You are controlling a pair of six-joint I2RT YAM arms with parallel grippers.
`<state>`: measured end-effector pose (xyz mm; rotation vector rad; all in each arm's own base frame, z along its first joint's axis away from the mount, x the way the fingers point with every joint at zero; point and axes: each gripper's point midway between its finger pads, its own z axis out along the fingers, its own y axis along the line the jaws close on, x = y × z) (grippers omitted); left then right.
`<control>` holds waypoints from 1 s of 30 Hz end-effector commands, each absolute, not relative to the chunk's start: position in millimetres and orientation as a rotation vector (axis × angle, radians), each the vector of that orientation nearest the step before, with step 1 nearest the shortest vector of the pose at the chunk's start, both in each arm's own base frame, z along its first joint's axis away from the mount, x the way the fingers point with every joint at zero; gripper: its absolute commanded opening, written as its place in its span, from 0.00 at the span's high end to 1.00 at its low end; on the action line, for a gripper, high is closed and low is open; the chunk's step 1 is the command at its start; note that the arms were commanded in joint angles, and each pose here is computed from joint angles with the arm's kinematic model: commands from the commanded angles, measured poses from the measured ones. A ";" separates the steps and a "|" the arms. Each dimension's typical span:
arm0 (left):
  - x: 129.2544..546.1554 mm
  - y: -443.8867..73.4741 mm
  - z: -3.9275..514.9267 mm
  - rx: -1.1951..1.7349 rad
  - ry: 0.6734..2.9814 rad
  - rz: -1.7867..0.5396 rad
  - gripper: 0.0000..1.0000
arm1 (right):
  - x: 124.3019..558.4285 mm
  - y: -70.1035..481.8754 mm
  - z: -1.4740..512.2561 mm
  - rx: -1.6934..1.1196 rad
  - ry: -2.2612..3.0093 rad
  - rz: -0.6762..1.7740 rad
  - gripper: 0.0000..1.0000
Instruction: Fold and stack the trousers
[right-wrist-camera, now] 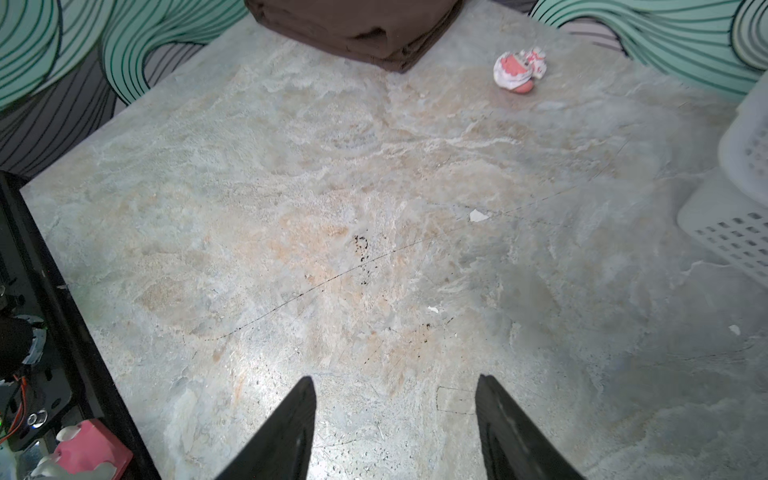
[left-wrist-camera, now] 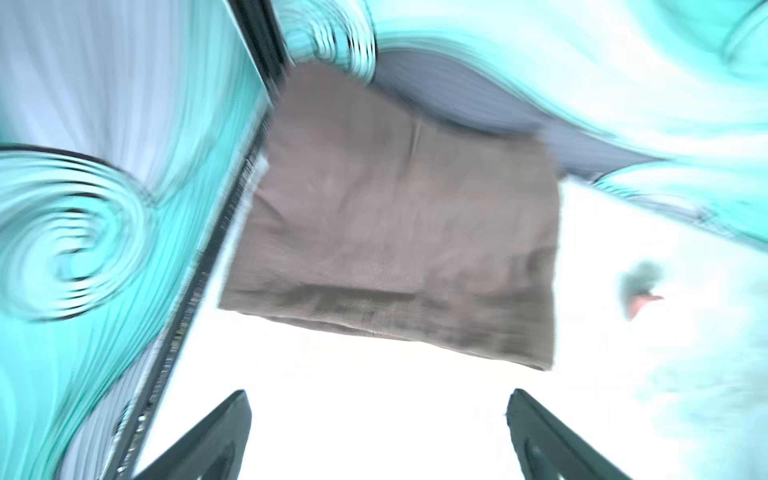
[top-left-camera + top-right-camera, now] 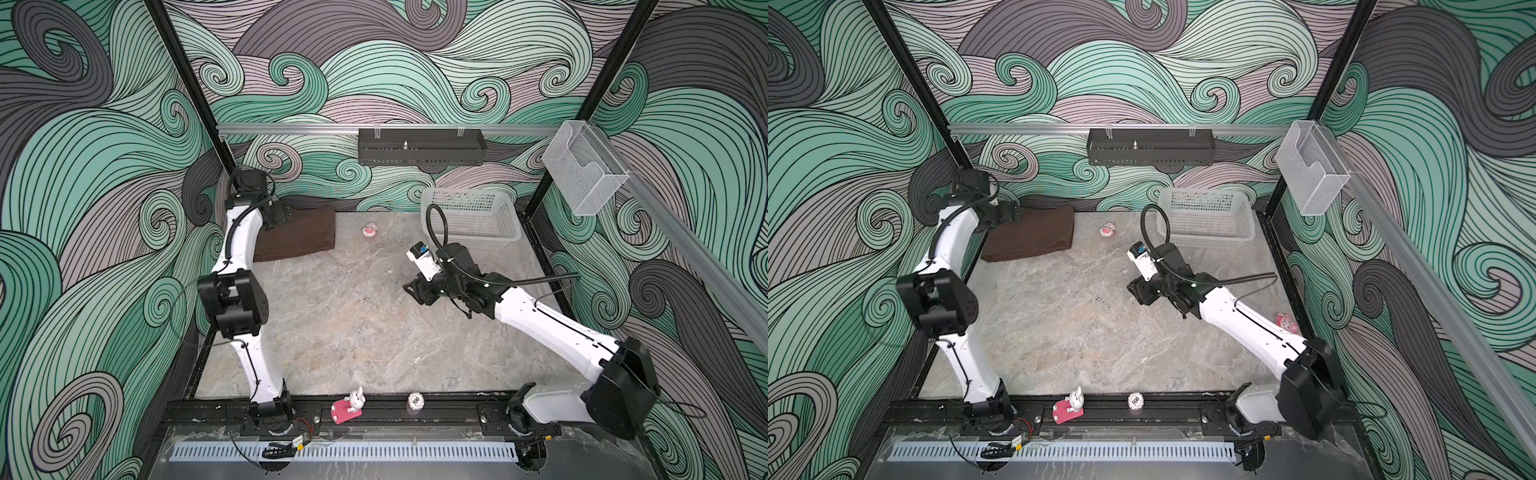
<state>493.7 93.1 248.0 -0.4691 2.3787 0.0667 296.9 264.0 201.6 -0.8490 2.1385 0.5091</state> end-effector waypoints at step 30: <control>307.0 114.9 155.2 -0.824 1.945 0.224 0.01 | 366.7 -25.4 125.1 0.195 1.972 -0.273 0.01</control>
